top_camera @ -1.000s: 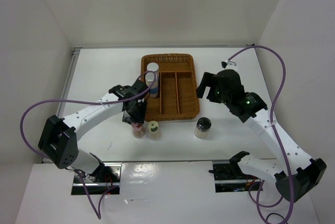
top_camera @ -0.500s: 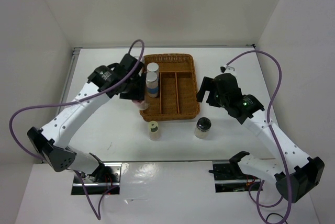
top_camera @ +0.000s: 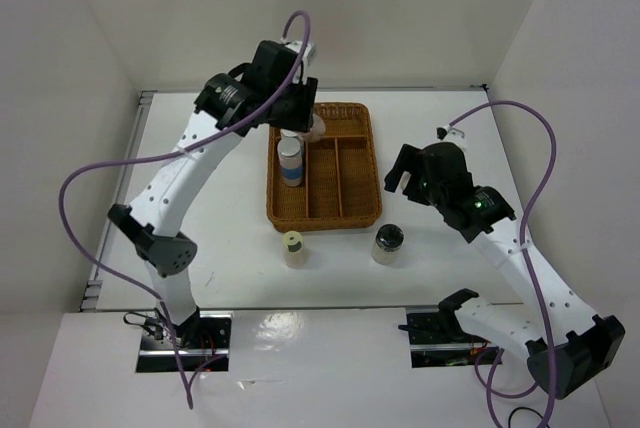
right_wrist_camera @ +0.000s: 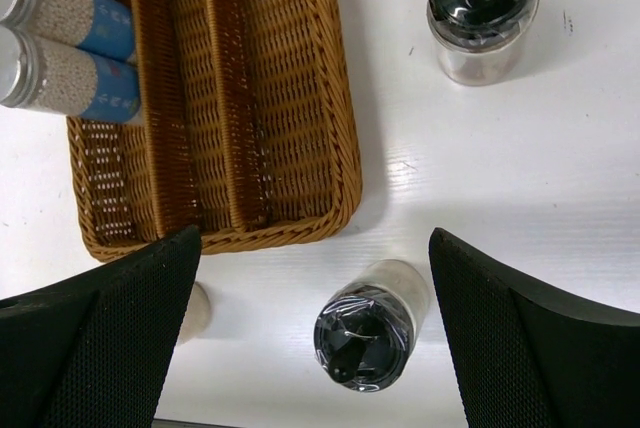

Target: Organize the condiment bottles

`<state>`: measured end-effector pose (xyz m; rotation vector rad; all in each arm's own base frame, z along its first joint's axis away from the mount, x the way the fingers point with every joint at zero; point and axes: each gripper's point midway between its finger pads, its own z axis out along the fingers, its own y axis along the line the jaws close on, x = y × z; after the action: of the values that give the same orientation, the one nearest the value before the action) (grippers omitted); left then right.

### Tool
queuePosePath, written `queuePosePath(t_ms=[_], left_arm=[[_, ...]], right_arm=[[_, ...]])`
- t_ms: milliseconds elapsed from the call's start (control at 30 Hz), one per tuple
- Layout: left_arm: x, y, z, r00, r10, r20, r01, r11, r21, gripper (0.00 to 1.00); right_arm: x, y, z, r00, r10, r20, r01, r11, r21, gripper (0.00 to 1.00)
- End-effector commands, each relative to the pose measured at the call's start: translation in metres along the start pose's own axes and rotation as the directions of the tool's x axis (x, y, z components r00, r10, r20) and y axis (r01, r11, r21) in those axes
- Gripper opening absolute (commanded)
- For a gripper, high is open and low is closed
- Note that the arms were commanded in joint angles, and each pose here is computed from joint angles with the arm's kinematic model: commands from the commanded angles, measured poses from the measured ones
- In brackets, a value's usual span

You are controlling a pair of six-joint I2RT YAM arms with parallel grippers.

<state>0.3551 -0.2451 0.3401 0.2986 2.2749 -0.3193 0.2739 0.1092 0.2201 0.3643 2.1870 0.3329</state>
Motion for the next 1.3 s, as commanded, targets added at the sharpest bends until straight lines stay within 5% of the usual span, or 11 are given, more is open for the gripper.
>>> queuePosePath(t_ms=[0,333,767,1267], left_arm=[[-0.037,-0.013,0.008,0.991,0.083,0.105,-0.088,0.995,0.041,0.45],[-0.061,-0.009,0.069,0.981,0.155,0.114,-0.152,0.988,-0.039,0.45],[-0.015,-0.007,0.159,0.983,0.176,-0.05,-0.176,0.984,-0.012,0.45],[0.029,0.009,0.205,0.965,0.182,-0.191,-0.195,0.979,-0.052,0.49]], right_arm=[[0.001,-0.007,-0.001,1.0,0.018,0.009,-0.018,1.0,0.017,0.99],[0.003,-0.009,-0.001,1.0,0.021,-0.001,-0.021,1.0,0.022,0.99],[0.01,-0.01,0.008,0.999,0.011,-0.038,-0.01,1.0,0.024,0.99],[0.014,-0.009,0.014,0.998,-0.012,-0.063,0.014,0.999,0.03,0.99]])
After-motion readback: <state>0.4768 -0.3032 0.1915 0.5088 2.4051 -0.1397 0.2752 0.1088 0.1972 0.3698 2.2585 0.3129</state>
